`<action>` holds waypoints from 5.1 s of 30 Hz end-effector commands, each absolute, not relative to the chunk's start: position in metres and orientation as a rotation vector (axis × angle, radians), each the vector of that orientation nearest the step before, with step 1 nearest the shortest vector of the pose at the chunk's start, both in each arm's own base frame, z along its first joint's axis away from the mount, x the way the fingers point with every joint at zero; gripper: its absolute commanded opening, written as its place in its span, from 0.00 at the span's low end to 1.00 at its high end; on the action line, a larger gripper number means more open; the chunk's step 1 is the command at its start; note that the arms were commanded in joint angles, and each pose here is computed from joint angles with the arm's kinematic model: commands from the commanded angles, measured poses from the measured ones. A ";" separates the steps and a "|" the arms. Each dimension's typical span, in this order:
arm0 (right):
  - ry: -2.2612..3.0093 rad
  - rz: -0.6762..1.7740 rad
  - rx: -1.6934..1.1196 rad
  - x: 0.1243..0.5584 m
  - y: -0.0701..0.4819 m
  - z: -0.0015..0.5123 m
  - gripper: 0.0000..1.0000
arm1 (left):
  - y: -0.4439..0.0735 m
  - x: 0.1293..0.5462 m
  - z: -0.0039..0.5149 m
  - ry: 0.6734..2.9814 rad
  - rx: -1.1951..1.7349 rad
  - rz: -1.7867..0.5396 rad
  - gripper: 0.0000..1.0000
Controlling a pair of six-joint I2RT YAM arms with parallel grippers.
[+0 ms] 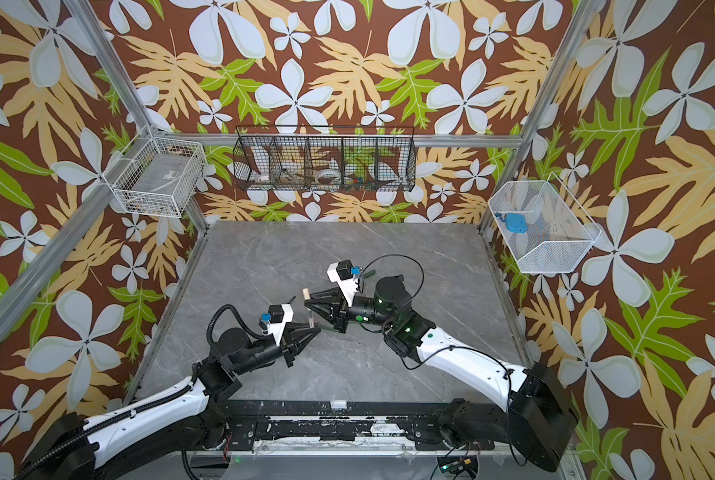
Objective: Insert the pens into the pen caps
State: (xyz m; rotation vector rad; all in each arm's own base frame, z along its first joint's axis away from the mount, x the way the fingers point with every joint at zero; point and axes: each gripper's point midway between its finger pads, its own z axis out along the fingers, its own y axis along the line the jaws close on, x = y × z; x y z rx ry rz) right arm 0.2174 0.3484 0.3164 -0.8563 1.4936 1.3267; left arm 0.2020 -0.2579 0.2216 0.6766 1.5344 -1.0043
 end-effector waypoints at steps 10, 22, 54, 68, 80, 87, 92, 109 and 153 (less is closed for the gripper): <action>1.470 1.367 -0.824 0.216 0.348 0.319 0.18 | -0.256 0.202 0.233 1.492 0.661 -1.006 0.00; 1.515 1.325 -0.823 0.218 0.350 0.305 0.18 | -0.257 0.203 0.232 1.497 0.664 -1.003 0.00; 1.540 1.204 -0.866 0.212 0.338 0.308 0.43 | -0.259 0.205 0.230 1.511 0.666 -1.007 0.00; 1.716 1.106 -0.883 0.228 0.328 0.313 0.59 | -0.264 0.210 0.223 1.564 0.670 -0.999 0.00; 1.655 1.199 -0.913 0.227 0.343 0.321 0.54 | -0.263 0.213 0.221 1.578 0.665 -0.984 0.00; 1.669 1.232 -0.927 0.228 0.349 0.314 0.50 | -0.264 0.215 0.218 1.589 0.667 -0.981 0.00; 1.660 1.240 -0.924 0.228 0.351 0.315 0.45 | -0.265 0.215 0.217 1.593 0.667 -0.979 0.00; 1.733 1.257 -0.926 0.229 0.354 0.294 0.04 | -0.258 0.225 0.219 1.606 0.602 -0.937 0.00; 1.920 1.412 -1.129 0.177 0.338 0.220 0.00 | -0.204 0.286 0.403 1.213 0.329 -0.666 0.00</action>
